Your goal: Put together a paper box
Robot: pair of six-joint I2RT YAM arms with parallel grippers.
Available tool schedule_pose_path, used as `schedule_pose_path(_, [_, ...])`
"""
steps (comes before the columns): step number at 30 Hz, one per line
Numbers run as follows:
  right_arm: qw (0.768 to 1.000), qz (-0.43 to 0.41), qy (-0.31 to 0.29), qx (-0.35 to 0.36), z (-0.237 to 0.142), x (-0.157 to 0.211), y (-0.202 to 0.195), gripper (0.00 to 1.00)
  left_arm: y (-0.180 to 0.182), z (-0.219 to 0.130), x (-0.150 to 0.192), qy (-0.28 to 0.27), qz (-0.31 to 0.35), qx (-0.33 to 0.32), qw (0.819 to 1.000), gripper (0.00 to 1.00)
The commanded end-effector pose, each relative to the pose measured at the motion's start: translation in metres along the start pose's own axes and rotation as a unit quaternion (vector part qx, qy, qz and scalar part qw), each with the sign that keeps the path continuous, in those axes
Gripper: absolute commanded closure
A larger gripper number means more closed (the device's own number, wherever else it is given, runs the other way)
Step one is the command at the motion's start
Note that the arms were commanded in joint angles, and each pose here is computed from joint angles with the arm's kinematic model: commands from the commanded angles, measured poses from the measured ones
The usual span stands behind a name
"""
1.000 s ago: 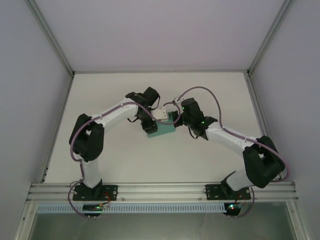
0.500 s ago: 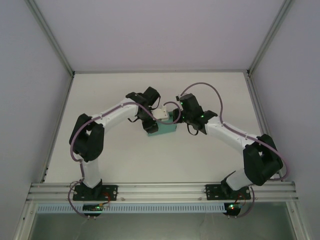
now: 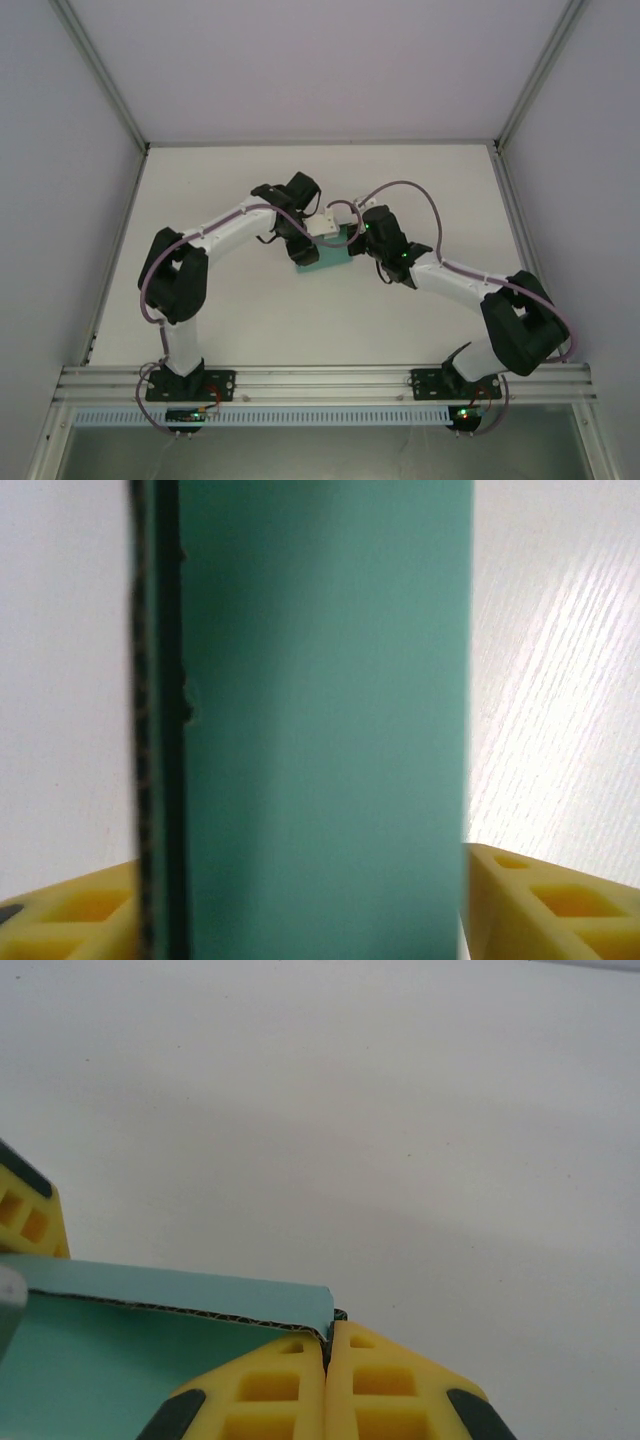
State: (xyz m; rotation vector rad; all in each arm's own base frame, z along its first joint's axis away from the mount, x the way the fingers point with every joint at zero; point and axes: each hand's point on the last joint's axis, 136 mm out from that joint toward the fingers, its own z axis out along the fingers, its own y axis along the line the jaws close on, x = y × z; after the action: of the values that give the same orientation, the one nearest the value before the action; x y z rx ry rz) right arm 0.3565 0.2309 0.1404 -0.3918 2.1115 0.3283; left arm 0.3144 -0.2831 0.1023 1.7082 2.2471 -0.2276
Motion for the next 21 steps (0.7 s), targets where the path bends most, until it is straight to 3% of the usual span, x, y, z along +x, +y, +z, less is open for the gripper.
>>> schedule_pose_path(1, [0.999, -0.024, 0.036, 0.024, -0.004, 0.020, -0.005, 1.00, -0.001, -0.025, -0.017, -0.047, -0.009, -0.009, 0.999, 0.22])
schedule_pose_path(4, [0.998, -0.020, 0.049, 0.040, -0.009, 0.017, -0.007, 1.00, 0.000, -0.041, -0.022, -0.069, -0.022, -0.025, 0.997, 0.00])
schedule_pose_path(8, [0.997, -0.022, 0.062, 0.038, -0.012, 0.019, -0.001, 1.00, 0.007, -0.065, -0.017, -0.099, -0.063, -0.078, 0.990, 0.00])
schedule_pose_path(12, [0.996, -0.022, 0.073, 0.038, -0.012, 0.020, 0.004, 1.00, 0.024, -0.084, 0.007, -0.107, -0.156, -0.156, 0.969, 0.01])
schedule_pose_path(13, [0.996, -0.021, 0.076, 0.042, -0.013, 0.020, 0.003, 1.00, 0.026, -0.087, 0.015, -0.109, -0.184, -0.164, 0.963, 0.02])
schedule_pose_path(17, [0.995, -0.025, 0.087, 0.037, -0.012, 0.020, 0.010, 1.00, 0.023, -0.085, 0.031, -0.119, -0.254, -0.139, 0.950, 0.29])
schedule_pose_path(21, [0.995, -0.025, 0.089, 0.034, -0.009, 0.017, 0.013, 1.00, 0.017, -0.078, 0.031, -0.124, -0.276, -0.110, 0.947, 0.37])
